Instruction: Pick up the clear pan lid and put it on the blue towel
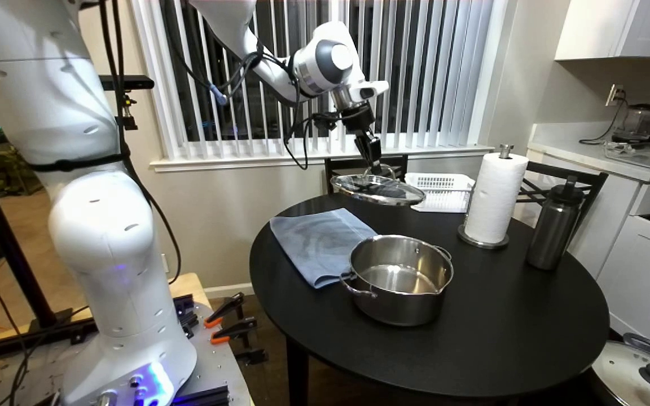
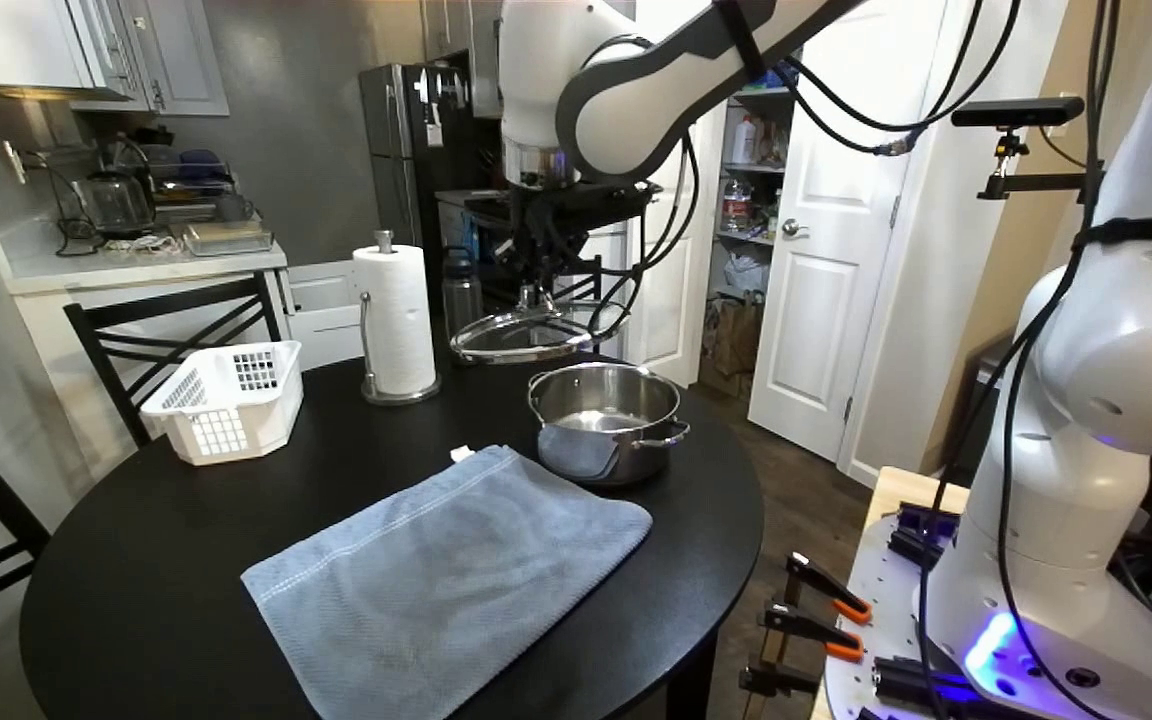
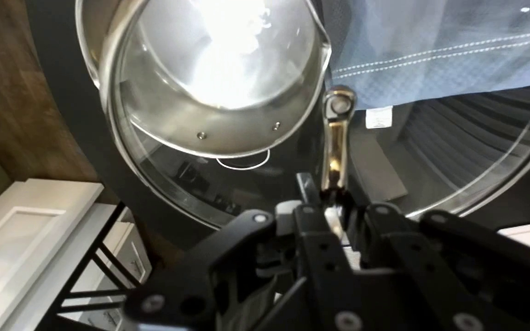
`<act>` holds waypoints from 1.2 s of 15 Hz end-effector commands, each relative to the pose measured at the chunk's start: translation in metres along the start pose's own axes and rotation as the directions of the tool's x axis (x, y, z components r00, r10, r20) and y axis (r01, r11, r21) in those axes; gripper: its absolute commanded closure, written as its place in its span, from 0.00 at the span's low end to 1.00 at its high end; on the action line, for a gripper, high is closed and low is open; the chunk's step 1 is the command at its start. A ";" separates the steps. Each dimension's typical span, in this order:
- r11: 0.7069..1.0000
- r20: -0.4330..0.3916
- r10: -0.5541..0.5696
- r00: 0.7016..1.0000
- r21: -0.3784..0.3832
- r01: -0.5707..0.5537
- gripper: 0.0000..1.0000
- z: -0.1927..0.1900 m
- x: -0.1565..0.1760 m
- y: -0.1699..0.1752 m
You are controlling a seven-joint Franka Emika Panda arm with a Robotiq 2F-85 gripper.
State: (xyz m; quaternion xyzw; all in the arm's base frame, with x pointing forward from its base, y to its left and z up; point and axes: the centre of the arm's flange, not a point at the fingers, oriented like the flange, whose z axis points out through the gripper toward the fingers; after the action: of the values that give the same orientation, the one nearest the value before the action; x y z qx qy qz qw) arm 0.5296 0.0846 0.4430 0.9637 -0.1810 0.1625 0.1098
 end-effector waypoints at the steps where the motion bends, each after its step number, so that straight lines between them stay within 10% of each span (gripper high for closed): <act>1: 0.987 -0.050 -0.159 0.986 -0.029 0.158 0.96 -0.013 0.009 -0.054; 6: 0.959 -0.043 -0.283 0.958 0.001 0.283 0.96 0.006 -0.003 -0.125; 13: 0.966 -0.076 -0.218 0.973 0.125 0.227 0.96 0.068 -0.016 -0.134; 18: 0.916 -0.073 -0.389 0.918 0.079 0.394 0.96 0.105 -0.084 -0.169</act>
State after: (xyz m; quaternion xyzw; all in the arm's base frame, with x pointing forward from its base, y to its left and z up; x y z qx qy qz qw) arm 0.5760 0.2089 0.3095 0.9827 -0.0160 0.1607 0.0903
